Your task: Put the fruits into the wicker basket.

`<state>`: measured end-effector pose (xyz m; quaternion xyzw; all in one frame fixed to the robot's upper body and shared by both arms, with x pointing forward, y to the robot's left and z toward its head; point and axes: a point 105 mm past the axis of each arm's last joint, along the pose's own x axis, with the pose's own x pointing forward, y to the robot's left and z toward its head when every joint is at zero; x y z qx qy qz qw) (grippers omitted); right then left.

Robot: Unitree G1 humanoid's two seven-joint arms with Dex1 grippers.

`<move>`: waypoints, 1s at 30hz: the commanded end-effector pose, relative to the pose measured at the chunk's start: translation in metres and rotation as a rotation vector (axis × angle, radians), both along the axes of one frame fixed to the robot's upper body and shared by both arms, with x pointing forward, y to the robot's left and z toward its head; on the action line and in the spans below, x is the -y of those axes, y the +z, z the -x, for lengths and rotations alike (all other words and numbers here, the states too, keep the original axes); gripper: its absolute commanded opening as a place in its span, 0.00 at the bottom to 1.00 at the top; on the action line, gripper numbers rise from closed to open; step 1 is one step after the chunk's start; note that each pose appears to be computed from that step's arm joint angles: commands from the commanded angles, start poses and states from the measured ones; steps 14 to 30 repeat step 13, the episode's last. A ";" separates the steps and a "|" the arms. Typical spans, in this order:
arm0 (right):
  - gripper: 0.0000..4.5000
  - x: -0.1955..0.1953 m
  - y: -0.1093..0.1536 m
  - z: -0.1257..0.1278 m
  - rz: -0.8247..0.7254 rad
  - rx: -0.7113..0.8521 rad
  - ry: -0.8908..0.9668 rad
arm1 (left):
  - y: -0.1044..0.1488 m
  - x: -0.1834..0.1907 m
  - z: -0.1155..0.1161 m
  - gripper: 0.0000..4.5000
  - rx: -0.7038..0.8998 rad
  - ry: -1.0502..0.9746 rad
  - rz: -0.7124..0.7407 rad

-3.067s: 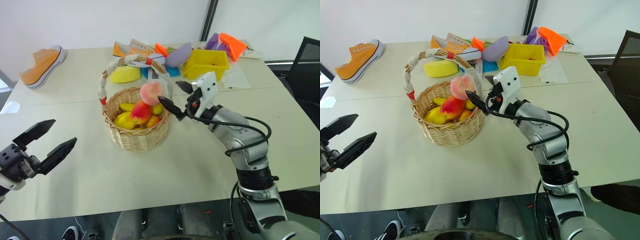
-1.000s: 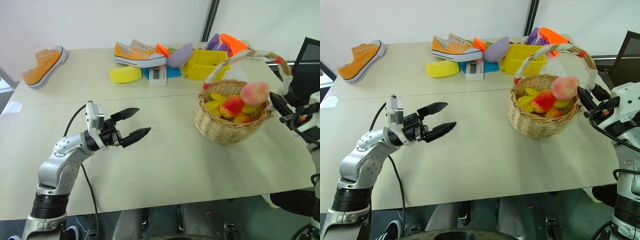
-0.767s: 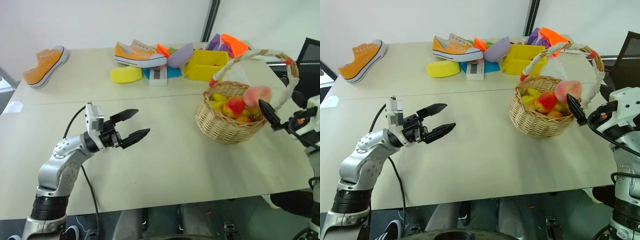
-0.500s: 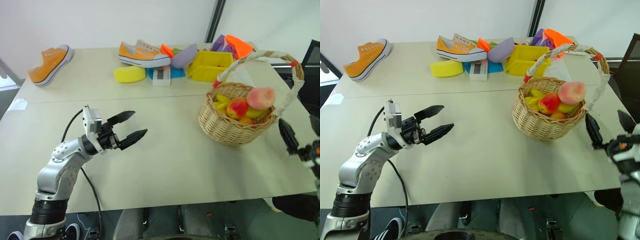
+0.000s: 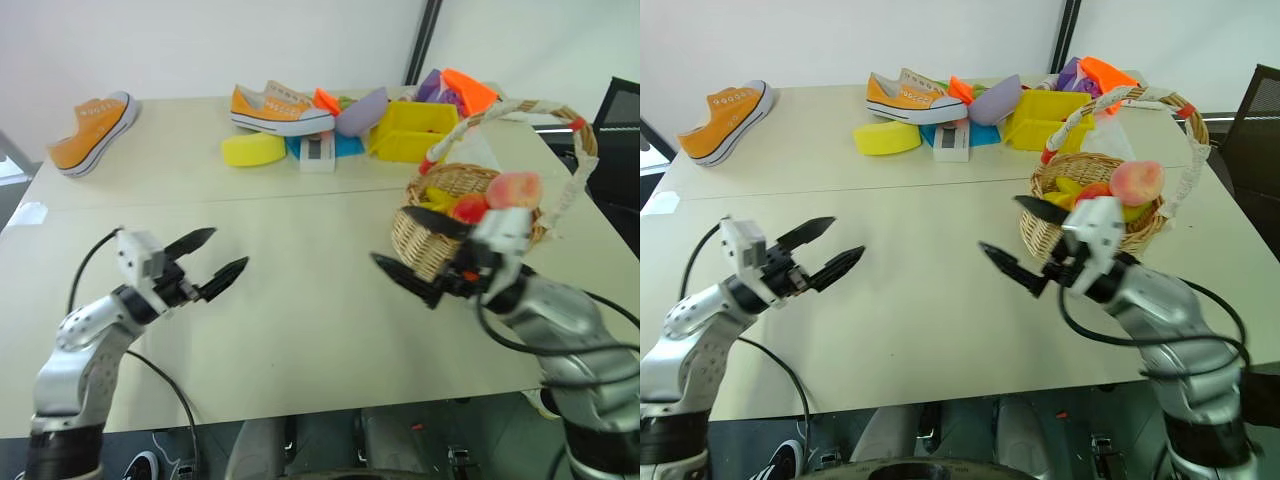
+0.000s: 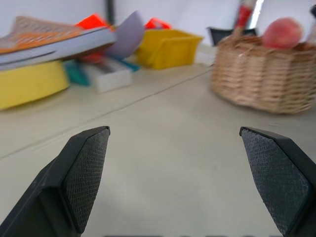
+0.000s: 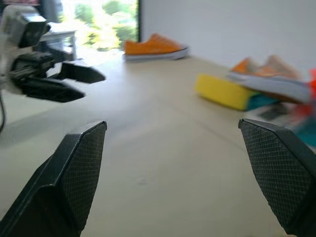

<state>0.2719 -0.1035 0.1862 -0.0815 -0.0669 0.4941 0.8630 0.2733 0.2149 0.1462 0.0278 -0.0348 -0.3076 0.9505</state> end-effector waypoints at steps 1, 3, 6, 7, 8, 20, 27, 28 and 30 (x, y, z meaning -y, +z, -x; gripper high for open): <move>0.99 -0.007 -0.004 -0.007 0.031 0.025 0.059 | 0.018 -0.018 0.007 1.00 0.076 0.108 -0.054; 0.99 -0.008 -0.007 -0.010 0.037 0.021 0.086 | 0.019 -0.027 0.012 1.00 0.083 0.173 -0.058; 0.99 -0.006 -0.013 -0.015 0.060 0.013 0.112 | 0.020 -0.034 0.018 1.00 0.088 0.226 -0.059; 0.99 -0.005 -0.014 -0.017 0.068 0.014 0.117 | 0.020 -0.036 0.019 1.00 0.090 0.243 -0.058; 0.99 -0.005 -0.015 -0.019 0.072 0.016 0.121 | 0.020 -0.039 0.020 1.00 0.093 0.260 -0.060; 0.99 -0.008 -0.023 -0.017 0.093 0.015 0.151 | 0.020 -0.050 0.017 1.00 0.102 0.315 -0.045; 0.99 -0.008 -0.023 -0.017 0.093 0.015 0.151 | 0.020 -0.050 0.017 1.00 0.102 0.315 -0.045; 0.99 -0.008 -0.023 -0.017 0.093 0.015 0.151 | 0.020 -0.050 0.017 1.00 0.102 0.315 -0.045; 0.99 -0.008 -0.023 -0.017 0.093 0.015 0.151 | 0.020 -0.050 0.017 1.00 0.102 0.315 -0.045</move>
